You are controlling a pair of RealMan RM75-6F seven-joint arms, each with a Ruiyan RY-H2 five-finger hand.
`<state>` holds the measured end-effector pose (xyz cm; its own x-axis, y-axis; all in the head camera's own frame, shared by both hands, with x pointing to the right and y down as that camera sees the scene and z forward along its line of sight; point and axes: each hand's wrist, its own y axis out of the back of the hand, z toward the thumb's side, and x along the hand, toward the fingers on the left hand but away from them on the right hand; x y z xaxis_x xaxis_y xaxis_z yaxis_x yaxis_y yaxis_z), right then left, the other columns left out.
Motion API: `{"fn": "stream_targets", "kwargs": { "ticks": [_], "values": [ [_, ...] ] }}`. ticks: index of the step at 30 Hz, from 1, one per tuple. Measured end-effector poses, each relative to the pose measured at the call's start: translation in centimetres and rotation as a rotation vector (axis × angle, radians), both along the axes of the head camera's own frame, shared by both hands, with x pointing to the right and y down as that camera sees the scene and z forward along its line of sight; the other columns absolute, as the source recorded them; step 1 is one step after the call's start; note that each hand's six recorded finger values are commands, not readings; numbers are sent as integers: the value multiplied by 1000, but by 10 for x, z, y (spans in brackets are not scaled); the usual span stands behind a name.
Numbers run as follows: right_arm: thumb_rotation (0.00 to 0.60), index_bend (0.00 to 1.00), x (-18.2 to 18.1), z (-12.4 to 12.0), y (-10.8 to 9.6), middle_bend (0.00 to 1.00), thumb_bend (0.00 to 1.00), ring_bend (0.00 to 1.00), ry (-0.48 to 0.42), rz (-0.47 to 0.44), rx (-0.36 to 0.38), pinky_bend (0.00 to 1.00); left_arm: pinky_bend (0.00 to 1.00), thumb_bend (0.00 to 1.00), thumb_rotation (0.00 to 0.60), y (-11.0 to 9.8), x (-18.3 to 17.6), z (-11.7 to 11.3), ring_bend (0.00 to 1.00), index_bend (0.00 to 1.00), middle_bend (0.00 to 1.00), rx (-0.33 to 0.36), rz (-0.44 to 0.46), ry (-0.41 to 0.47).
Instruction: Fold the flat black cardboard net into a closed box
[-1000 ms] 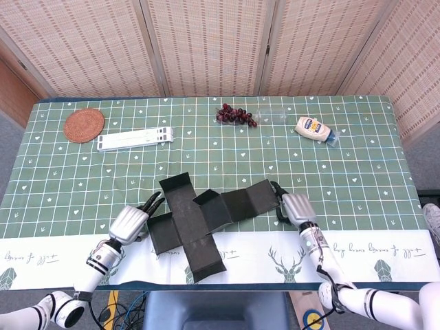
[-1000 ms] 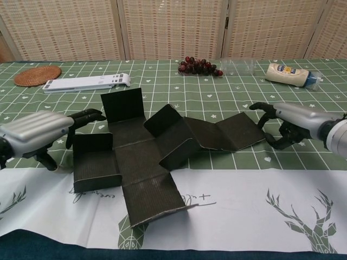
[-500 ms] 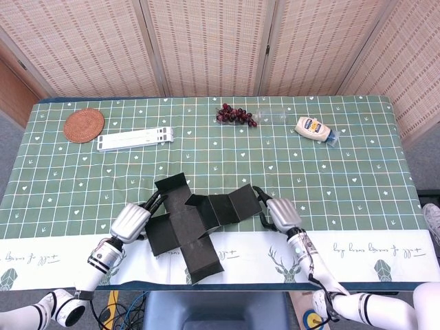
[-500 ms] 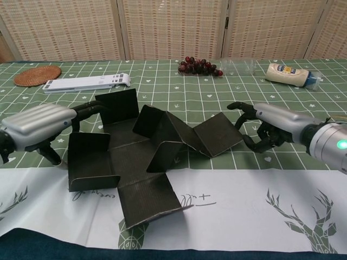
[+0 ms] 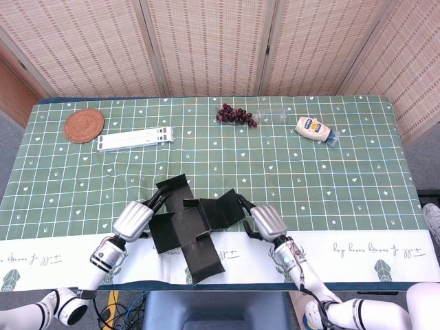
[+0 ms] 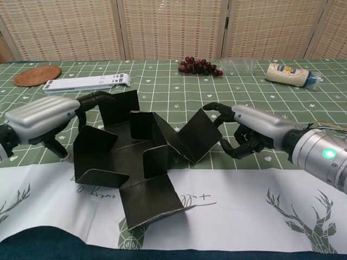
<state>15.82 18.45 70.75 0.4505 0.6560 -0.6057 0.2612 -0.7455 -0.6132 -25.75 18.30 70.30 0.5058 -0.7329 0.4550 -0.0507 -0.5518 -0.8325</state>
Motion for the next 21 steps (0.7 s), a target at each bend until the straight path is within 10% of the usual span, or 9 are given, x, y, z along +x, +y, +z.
{"fn": "stream_targets", "kwargs": {
  "ticks": [21],
  "values": [
    [600, 0, -38, -7, 15, 277, 624, 849, -51, -66, -6, 962, 775, 103, 600, -9, 13, -8, 470, 0, 0, 17, 7, 48]
  ]
}}
